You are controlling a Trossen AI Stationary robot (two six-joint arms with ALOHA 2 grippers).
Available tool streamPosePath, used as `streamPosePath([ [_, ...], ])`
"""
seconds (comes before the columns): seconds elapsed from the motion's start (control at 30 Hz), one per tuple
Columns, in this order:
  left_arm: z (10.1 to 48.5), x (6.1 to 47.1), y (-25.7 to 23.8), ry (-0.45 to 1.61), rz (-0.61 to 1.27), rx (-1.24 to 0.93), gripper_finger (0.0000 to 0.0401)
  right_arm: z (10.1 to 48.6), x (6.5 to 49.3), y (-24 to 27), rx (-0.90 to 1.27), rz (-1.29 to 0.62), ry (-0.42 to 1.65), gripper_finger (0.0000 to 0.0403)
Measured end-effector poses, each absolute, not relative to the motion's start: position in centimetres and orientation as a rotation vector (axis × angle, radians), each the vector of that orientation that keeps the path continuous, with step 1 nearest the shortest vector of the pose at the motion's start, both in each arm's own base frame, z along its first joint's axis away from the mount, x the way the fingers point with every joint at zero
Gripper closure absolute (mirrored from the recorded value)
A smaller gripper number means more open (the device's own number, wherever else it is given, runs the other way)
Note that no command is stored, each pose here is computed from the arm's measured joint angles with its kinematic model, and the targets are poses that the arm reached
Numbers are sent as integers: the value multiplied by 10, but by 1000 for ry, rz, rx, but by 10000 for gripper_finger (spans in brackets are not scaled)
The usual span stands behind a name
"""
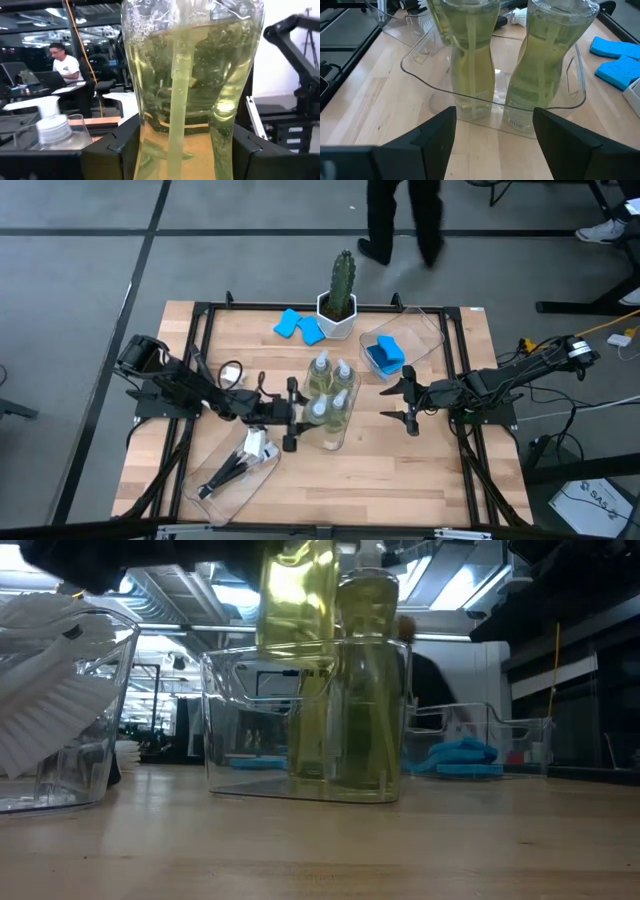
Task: Pick & Place Kitchen Sink Supplies
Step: Put the green soap dispenser into the middle transparent bin
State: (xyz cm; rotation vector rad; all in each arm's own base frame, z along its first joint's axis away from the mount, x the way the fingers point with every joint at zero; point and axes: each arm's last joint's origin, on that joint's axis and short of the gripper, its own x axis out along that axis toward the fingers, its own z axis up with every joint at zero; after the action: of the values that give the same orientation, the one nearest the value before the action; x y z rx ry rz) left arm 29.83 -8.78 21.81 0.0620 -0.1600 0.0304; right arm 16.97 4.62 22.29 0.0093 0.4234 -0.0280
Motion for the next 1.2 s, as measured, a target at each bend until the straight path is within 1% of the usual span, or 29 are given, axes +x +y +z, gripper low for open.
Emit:
streamPosePath([
  [0.17, 207, 283, -82, -212, 37, 30, 214, 223, 170, 46, 9, -28, 423, 141],
  [0.33, 195, 273, -78, -191, 67, 4, 214, 224, 170, 46, 11, -28, 416, 141],
  [0.47, 192, 270, -75, -179, 127, -7, 214, 224, 170, 46, 9, -35, 415, 141],
  [0.63, 190, 273, -68, -171, 177, -2, 202, 224, 170, 46, -16, -30, 414, 141],
  [0.8, 181, 279, -58, -176, 263, -32, 201, 224, 170, 46, -19, -30, 413, 141],
  [0.87, 175, 282, -55, -192, 260, -42, 201, 224, 170, 46, -21, -29, 414, 141],
  [0.97, 160, 285, -54, -162, 262, -22, 201, 224, 170, 46, -38, -26, 414, 141],
  [1.2, 143, 299, -47, -126, 306, -25, 201, 224, 170, 46, -43, -25, 416, 141],
])
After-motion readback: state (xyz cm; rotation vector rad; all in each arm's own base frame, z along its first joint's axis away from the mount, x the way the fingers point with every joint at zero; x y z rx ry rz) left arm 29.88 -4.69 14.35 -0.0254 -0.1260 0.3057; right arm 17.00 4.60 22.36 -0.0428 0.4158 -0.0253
